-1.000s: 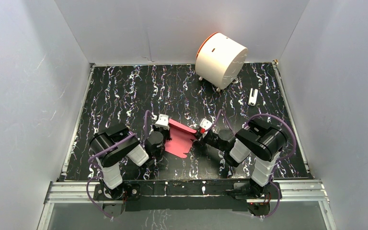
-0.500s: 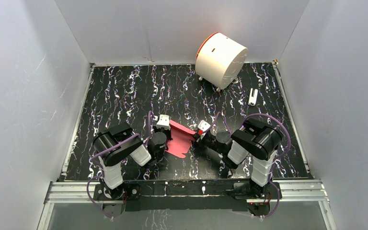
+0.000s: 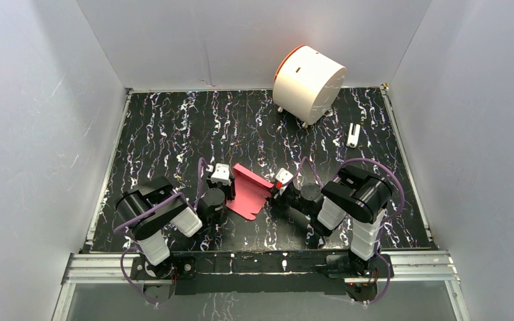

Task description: Fold the paper box

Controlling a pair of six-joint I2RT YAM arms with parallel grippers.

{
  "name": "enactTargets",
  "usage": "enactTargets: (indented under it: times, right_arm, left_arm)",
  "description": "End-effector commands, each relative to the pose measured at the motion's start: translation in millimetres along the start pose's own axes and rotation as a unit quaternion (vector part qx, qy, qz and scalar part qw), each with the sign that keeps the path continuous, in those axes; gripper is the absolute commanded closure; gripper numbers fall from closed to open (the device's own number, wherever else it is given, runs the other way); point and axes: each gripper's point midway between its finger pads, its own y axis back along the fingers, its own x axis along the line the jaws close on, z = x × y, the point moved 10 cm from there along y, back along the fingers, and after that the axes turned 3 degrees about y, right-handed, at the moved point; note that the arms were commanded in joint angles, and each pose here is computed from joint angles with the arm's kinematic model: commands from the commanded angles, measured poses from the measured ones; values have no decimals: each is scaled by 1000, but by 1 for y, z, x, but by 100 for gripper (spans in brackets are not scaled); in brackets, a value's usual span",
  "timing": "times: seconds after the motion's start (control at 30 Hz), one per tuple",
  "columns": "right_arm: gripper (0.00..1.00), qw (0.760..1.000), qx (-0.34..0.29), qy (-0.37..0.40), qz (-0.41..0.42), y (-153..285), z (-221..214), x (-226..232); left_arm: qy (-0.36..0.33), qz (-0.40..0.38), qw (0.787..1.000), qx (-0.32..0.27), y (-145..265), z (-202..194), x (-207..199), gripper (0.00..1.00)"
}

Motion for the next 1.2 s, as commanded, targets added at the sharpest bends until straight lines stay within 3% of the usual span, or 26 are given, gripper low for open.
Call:
enactTargets:
  times: [0.0,0.2,0.53,0.87,1.1,1.17]
  right_arm:
    - [83,996,-80,19,-21,-1,21,-5]
    - [83,997,-79,19,-9,-1,20,-3]
    - [83,997,-78,16,-3,-2,18,-2]
    - [83,997,-74,13,0,-3,16,-1]
    - [83,997,-77,8,2,-3,17,0]
    - [81,996,-87,4,-5,-2,20,-1]
  left_arm:
    - [20,-20,1000,-12,1,10,-1,64]
    - [64,-65,996,-5,-9,15,2,61]
    - [69,-82,994,-25,-22,22,-5,62]
    - [48,-45,996,-54,-36,19,-3,86]
    - [45,-46,995,-70,-40,21,-6,84]
    - [45,-52,995,-70,-40,20,-6,88]
